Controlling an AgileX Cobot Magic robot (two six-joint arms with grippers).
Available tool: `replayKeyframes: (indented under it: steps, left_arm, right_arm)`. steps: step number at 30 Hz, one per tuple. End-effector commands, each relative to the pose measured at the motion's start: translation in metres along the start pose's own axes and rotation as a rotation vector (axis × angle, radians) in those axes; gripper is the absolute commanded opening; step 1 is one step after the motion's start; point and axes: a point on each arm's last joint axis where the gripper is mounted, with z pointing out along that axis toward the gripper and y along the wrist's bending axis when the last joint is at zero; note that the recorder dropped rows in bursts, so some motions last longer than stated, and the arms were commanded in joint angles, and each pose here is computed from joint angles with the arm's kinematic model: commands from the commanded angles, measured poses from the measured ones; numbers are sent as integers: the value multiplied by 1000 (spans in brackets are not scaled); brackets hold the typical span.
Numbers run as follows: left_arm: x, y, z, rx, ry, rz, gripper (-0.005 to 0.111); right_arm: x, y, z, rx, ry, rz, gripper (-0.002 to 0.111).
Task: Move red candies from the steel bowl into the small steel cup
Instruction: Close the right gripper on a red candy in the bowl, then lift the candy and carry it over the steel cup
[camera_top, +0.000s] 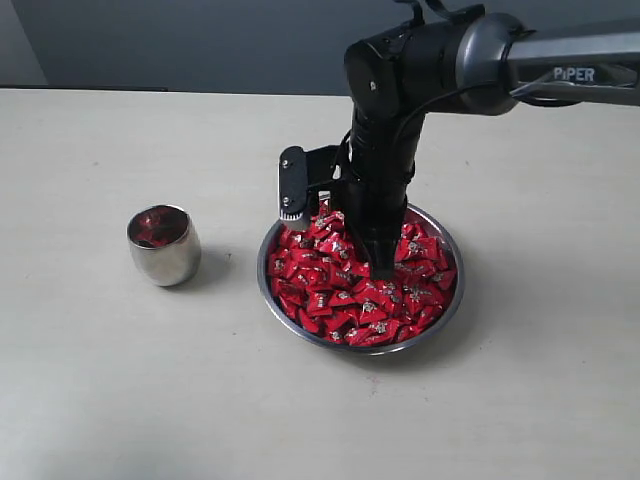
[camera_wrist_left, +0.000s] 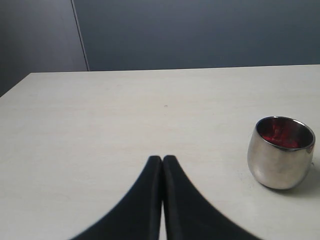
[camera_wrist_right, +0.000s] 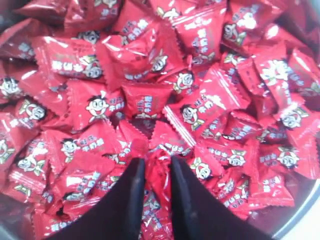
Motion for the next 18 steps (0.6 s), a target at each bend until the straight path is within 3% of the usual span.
replayKeyframes:
  steps: [1, 8, 18]
  left_arm:
    - [1, 0, 0, -1, -2, -2, 0]
    - [1, 0, 0, -1, -2, -2, 0]
    - [1, 0, 0, -1, -2, -2, 0]
  right_arm:
    - [2, -1, -19, 51, -16, 21, -1]
    - [11, -18, -41, 297, 26, 229, -1]
    - [-2, -19, -42, 285, -153, 381, -1]
